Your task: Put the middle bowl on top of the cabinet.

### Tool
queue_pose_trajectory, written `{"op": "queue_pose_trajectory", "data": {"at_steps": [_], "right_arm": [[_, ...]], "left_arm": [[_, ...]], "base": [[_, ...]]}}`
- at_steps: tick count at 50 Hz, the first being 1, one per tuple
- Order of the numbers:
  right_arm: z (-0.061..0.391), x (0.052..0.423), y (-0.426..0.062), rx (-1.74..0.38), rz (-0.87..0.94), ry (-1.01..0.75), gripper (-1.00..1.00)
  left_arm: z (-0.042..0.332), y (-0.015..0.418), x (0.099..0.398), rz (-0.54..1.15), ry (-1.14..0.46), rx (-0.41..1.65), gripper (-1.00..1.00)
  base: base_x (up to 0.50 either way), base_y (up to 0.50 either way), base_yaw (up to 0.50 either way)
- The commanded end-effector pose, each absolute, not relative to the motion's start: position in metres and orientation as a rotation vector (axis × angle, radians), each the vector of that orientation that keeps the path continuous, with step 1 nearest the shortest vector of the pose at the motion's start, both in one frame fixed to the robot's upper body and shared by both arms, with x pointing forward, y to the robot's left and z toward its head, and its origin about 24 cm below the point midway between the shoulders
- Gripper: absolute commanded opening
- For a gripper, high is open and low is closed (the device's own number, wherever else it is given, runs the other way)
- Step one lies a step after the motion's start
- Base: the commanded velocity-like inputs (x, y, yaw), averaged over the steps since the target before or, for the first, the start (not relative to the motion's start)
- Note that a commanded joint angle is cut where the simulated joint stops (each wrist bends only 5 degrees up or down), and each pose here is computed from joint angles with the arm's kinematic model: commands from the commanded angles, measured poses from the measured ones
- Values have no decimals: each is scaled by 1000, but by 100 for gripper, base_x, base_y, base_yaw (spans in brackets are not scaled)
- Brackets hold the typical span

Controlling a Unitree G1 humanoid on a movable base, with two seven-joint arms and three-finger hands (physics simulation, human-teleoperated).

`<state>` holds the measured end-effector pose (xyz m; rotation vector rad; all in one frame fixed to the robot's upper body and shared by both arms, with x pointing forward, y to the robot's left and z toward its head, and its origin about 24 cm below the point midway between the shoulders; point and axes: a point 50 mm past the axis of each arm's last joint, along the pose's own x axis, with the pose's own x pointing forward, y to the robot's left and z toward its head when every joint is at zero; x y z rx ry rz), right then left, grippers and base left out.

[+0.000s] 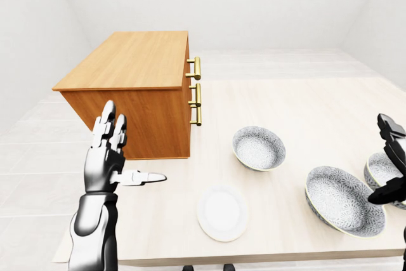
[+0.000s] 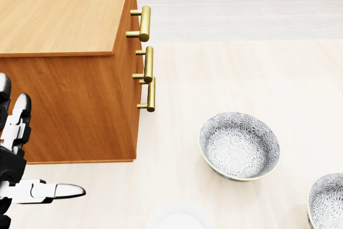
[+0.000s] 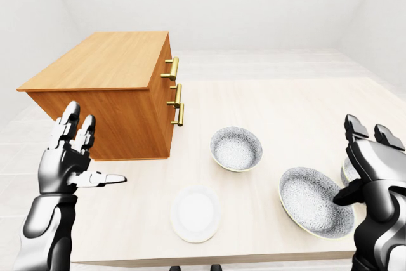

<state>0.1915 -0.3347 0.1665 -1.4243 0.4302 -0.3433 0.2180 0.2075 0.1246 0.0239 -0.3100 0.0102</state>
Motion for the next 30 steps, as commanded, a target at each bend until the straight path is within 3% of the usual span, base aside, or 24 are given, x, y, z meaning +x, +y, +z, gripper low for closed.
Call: {"op": "queue_pose_trajectory", "data": {"at_steps": [1,15,30], "right_arm": [[159,192,-349,-1460,-406,509,100],[111,196,-375,-1519,-481,582,100],[116,173,-384,-1514,-513,627,100]], "left_arm": [[126,205,221,5,-315,23,100],[131,202,214,-6,-339,21,100],[137,199,213,-3,-365,28,100]], "base": [[0,0,0],[0,0,0],[0,0,0]]}}
